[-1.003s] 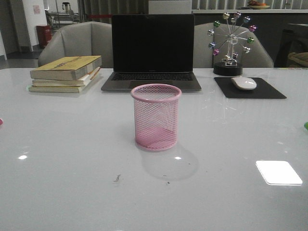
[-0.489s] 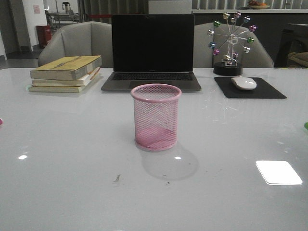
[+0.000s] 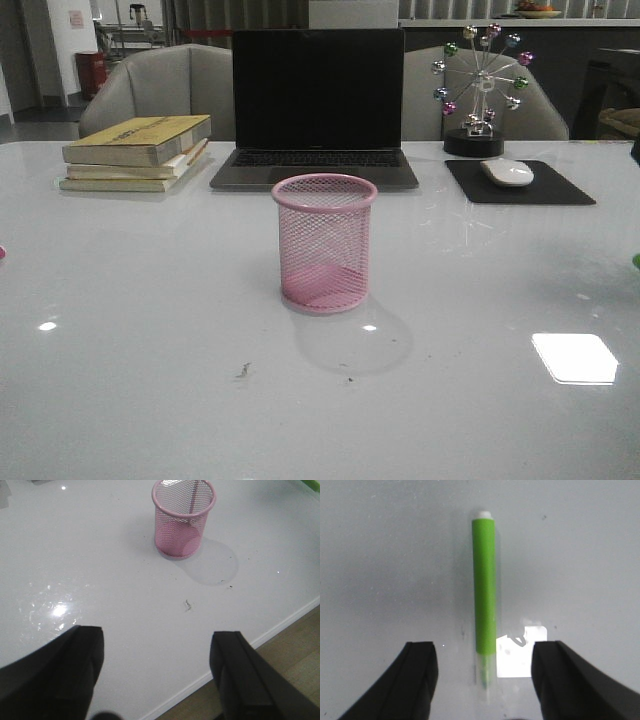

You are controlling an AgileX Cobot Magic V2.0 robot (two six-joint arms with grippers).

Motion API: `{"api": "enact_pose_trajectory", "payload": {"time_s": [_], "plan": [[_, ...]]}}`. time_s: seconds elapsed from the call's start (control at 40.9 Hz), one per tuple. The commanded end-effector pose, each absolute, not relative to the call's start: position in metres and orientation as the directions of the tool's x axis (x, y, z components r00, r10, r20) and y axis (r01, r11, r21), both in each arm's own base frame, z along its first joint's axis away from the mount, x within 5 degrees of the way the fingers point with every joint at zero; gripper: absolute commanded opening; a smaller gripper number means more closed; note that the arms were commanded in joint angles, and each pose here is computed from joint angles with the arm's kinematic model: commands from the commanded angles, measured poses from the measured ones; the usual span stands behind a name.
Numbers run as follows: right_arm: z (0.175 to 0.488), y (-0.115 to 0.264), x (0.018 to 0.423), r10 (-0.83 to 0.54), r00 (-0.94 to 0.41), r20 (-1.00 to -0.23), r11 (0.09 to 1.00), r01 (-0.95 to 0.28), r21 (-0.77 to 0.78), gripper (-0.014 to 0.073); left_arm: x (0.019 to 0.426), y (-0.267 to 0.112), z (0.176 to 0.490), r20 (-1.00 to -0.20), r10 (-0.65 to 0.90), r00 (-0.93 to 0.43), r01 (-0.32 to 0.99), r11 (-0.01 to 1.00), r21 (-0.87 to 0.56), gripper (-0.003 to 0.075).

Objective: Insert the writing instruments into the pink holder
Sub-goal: 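Lower the right gripper over the green marker and close on it, then lift the green marker upright with the right gripper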

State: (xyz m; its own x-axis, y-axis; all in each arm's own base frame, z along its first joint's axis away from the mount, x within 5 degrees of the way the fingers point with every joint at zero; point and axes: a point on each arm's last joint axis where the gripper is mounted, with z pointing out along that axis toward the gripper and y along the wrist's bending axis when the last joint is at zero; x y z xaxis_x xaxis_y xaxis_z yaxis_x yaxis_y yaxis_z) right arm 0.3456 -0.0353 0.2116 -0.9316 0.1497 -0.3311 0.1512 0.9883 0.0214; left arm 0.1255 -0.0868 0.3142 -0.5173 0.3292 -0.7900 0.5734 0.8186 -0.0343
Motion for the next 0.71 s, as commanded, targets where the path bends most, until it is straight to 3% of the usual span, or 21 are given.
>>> {"api": "enact_pose_trajectory", "payload": {"time_s": [0.0,0.245,0.685], "plan": [[0.228,-0.04,0.366,0.126,-0.913,-0.389,0.991,0.132,0.01,0.0518,0.128,-0.091,0.33,-0.849,0.264,-0.458,0.577,0.815,-0.057,0.0509],[0.21,-0.04,0.402,0.094,-0.942,-0.322,0.996,0.088,0.033,0.0518,0.128,-0.091,0.33,-0.849,0.261,-0.46,0.577,0.814,-0.062,0.0509],[0.202,-0.047,0.421,0.095,-0.935,-0.343,0.995,0.088,0.037,0.0518,0.127,-0.092,0.33,-0.848,0.248,-0.469,0.576,0.813,-0.081,0.0509]]}}
